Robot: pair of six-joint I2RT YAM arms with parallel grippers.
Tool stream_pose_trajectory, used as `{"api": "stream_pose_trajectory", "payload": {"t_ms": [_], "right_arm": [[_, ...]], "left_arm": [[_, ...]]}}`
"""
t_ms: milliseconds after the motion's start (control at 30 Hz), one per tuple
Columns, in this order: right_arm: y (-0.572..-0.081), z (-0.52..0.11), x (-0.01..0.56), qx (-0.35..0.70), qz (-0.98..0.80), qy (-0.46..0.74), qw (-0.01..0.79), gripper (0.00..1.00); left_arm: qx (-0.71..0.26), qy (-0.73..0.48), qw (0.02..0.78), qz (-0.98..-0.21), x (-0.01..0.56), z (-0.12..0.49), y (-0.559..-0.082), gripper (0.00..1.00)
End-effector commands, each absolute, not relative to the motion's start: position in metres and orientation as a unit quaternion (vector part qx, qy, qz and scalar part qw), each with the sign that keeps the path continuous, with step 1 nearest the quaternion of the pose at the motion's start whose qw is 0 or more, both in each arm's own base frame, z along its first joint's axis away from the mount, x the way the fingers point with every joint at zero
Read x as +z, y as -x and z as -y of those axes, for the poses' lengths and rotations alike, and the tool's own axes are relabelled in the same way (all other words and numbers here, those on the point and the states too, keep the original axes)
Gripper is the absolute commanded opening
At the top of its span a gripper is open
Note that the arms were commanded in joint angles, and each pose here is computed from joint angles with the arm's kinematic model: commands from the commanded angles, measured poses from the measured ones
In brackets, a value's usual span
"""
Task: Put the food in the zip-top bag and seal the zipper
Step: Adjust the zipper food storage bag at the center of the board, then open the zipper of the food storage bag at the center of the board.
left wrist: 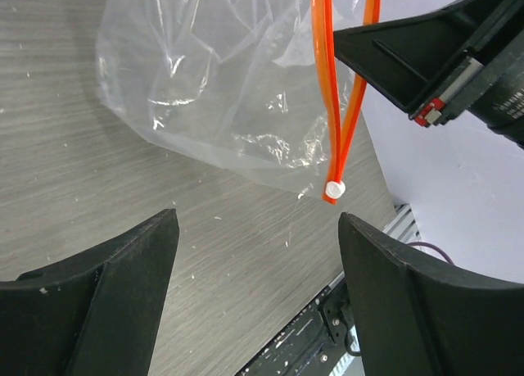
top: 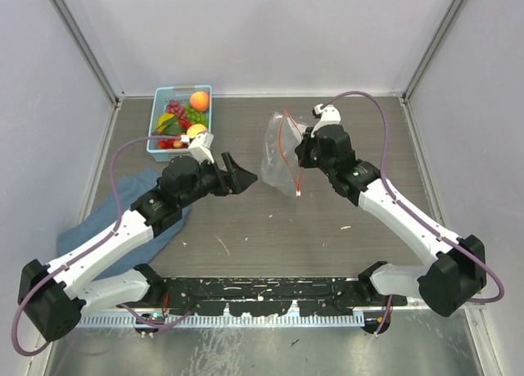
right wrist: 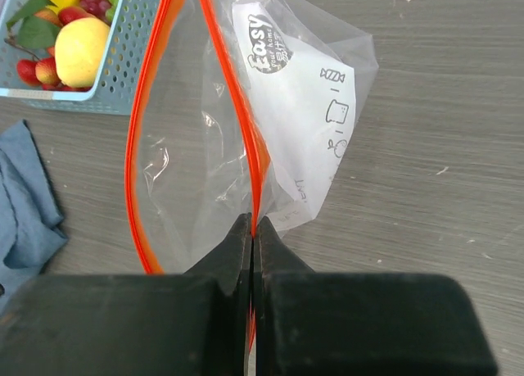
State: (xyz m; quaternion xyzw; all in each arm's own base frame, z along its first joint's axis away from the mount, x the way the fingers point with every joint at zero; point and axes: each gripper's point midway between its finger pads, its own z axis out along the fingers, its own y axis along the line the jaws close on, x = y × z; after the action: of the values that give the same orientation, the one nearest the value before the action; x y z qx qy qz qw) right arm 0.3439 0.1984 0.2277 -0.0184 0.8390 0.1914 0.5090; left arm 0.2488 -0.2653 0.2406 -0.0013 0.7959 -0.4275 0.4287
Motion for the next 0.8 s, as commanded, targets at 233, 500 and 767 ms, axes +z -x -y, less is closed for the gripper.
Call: {"api": "stream_pose_trajectory", "payload": {"t_ms": [233, 500, 767], "right_arm": [[-0.339, -0.2, 0.284, 0.102, -0.821, 0.088, 0.554, 0.01], [-0.336, -0.205, 0.299, 0.033, -0.815, 0.1, 0.57, 0.01], [-0.33, -0.207, 0.3, -0.002, -0.811, 0.108, 0.575, 0.01]], "left_arm": [[-0.448, -0.029, 0.428, -0.785, 0.277, 0.312, -0.288, 0.81], [-0.489, 0.02, 0.433, -0.757, 0.283, 0.331, -0.309, 0.87], [-0.528, 0.043, 0.447, -0.721, 0.296, 0.332, -0.307, 0.87]]}}
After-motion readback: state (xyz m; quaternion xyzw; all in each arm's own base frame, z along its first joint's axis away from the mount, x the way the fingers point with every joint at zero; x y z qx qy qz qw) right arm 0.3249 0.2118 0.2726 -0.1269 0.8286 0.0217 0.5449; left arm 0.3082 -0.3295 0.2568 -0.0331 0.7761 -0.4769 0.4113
